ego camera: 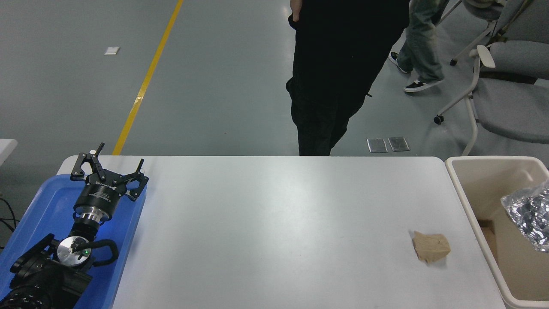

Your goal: Pick up foil plate and place in dustbin

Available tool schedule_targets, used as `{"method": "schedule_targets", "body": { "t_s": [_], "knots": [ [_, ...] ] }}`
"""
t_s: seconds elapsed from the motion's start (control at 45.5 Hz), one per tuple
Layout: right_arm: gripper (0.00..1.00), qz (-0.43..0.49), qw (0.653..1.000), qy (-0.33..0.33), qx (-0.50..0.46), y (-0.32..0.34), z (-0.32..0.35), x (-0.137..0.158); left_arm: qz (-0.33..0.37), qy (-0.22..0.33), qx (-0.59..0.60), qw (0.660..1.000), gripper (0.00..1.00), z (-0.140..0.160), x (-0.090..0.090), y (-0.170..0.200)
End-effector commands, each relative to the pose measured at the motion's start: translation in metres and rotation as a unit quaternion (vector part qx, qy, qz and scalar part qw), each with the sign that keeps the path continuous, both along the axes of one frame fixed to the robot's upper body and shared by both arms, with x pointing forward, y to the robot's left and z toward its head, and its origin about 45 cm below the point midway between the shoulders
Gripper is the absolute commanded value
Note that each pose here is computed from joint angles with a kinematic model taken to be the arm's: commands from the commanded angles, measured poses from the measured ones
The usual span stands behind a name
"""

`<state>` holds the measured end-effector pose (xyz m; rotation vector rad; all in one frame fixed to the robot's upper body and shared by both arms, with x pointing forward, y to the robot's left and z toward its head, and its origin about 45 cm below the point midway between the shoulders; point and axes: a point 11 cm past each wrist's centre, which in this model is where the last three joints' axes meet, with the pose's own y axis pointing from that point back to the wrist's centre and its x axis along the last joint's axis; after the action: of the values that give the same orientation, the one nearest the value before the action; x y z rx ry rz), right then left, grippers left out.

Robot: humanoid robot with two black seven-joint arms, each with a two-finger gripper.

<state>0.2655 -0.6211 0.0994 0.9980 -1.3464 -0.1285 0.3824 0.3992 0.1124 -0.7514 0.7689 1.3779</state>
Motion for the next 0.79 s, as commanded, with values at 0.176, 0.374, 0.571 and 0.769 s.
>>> {"method": "schedule_targets", "body": {
  "t_s": [0.176, 0.374, 0.571, 0.769],
  "knots": [
    [0.37, -0.007, 0.999, -0.022, -0.035, -0.004, 0.001, -0.002, 0.0, 0.0, 0.0, 1.0, 0.99, 0.0, 0.0, 0.0],
    [0.79, -0.015, 0.996, -0.05, -0.079, -0.008, 0.007, -0.001, 0.0, 0.0, 0.0, 1.0, 0.99, 0.0, 0.0, 0.0],
    [0.8, -0.015, 0.997, -0.043, -0.059, -0.002, 0.001, -0.002, 0.0, 0.0, 0.0, 1.0, 0.99, 0.0, 0.0, 0.0],
    [0.81, -0.017, 0.999, -0.037, -0.022, -0.001, 0.015, 0.005, 0.0, 0.0, 0.0, 1.0, 0.99, 0.0, 0.0, 0.0]
  ]
}}
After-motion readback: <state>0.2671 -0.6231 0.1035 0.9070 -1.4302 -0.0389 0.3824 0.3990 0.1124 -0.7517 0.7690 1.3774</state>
